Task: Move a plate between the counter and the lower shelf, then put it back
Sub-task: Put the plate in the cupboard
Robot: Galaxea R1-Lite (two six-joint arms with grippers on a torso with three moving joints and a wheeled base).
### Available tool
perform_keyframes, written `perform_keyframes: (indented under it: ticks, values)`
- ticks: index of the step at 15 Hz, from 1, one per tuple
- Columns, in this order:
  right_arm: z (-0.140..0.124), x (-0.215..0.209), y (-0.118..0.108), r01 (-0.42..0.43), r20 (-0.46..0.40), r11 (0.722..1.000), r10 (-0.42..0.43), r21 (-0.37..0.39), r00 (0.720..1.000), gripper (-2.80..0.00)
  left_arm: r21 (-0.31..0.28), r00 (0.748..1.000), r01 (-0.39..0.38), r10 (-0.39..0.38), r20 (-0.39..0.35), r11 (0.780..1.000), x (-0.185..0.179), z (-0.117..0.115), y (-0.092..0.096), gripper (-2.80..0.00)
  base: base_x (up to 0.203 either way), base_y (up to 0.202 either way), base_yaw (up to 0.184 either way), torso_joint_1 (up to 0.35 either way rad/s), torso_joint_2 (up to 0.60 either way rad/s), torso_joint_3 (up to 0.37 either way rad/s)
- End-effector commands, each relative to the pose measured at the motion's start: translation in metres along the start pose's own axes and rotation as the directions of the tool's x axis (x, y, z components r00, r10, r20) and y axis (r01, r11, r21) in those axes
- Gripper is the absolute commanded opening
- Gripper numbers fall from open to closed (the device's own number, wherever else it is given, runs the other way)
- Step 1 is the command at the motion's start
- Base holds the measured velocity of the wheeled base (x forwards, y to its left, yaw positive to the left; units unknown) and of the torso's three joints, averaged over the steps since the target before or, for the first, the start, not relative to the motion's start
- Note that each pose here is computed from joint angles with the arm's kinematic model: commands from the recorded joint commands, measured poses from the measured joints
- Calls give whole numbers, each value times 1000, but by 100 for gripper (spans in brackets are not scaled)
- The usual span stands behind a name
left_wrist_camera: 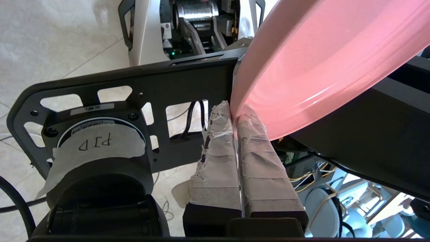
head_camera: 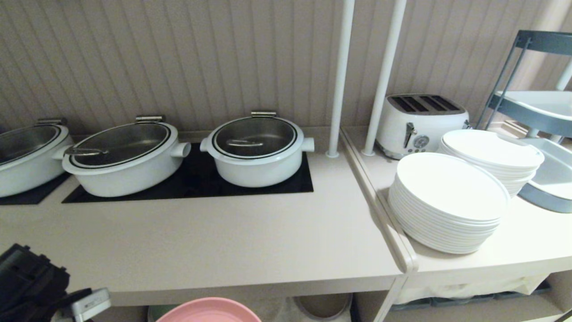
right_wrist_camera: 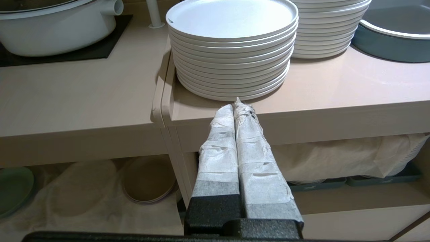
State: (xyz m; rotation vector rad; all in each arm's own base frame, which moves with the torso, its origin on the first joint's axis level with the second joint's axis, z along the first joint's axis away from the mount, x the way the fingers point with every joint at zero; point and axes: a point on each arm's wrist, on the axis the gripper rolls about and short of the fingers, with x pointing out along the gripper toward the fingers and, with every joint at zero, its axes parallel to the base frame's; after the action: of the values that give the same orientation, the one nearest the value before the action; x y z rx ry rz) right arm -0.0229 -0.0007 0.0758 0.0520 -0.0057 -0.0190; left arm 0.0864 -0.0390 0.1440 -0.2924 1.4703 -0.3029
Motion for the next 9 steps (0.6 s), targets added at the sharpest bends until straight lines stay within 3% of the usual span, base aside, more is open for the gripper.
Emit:
perform_keyframes:
  ticks: [1, 9]
  values:
    - [0, 0, 0, -1, -1, 1000, 1, 0, 1000, -280, -9, 1000, -6, 6, -19, 1000, 2, 0, 1, -280, 0, 0, 0, 0, 0, 0]
    - [0, 0, 0, 0, -1, 1000, 0, 0, 1000, -280, -14, 999, -11, 11, -35, 1000, 5, 3, 1, -280, 0, 0, 0, 0, 0, 0]
